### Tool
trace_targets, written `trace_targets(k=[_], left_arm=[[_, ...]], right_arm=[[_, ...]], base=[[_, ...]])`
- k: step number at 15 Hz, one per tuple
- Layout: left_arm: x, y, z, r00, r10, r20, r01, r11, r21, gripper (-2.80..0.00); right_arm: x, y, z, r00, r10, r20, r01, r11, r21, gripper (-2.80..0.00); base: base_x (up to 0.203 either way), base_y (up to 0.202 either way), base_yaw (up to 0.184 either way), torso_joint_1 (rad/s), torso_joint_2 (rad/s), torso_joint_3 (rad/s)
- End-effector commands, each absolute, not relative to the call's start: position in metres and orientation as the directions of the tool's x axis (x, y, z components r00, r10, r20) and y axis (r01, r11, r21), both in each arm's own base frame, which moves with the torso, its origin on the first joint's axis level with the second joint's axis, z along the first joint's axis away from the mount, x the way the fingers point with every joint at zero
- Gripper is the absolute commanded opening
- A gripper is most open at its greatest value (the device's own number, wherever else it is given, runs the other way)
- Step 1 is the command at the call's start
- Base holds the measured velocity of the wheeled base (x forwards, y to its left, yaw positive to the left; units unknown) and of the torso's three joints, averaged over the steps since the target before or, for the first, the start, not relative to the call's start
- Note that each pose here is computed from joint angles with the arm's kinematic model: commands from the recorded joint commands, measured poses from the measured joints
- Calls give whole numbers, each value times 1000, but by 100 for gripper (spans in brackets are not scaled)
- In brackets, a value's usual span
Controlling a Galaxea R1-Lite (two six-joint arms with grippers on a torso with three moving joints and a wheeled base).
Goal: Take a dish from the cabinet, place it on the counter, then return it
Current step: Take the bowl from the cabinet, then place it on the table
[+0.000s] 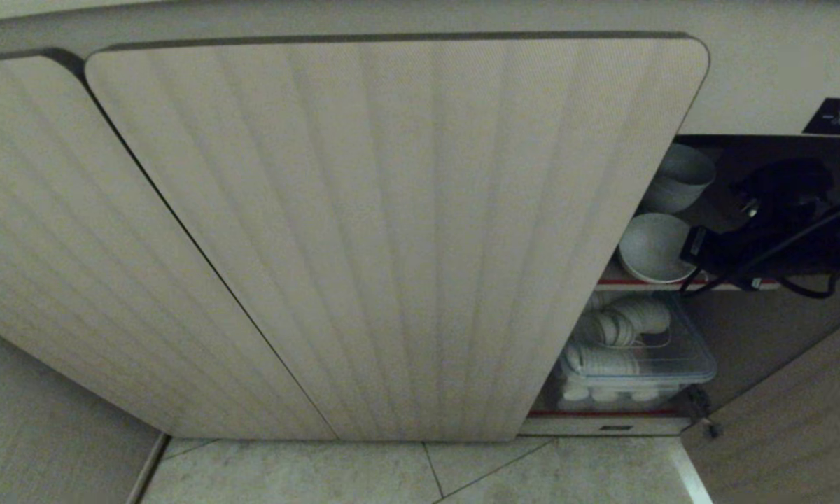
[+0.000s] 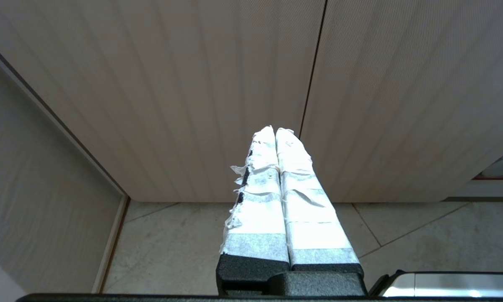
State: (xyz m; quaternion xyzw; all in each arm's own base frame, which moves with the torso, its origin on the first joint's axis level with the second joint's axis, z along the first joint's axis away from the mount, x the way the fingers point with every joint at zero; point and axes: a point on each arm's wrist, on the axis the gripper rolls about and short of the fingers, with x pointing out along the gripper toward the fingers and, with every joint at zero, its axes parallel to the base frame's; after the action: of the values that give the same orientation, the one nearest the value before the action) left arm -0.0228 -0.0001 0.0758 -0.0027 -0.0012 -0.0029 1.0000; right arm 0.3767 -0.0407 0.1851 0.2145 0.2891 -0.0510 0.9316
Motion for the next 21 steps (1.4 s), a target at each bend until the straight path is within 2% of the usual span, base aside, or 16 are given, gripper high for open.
trace_targets(k=[1, 12, 21], left_arm=[[-23, 0, 76, 1000, -6, 3, 6, 1000, -6, -280], [-23, 0, 76, 1000, -6, 3, 6, 1000, -6, -280], [-23, 0, 76, 1000, -6, 3, 6, 1000, -6, -280]], right_arm=[[374, -40, 188, 828, 33, -559, 217, 902, 375, -280], [344, -36, 191, 806, 91, -585, 187, 898, 398, -280], [309, -31, 181, 752, 112, -650, 186, 910, 372, -280]], base=[[0, 0, 0, 0, 0, 0], [0, 0, 0, 0, 0, 0], [0, 0, 0, 0, 0, 0]])
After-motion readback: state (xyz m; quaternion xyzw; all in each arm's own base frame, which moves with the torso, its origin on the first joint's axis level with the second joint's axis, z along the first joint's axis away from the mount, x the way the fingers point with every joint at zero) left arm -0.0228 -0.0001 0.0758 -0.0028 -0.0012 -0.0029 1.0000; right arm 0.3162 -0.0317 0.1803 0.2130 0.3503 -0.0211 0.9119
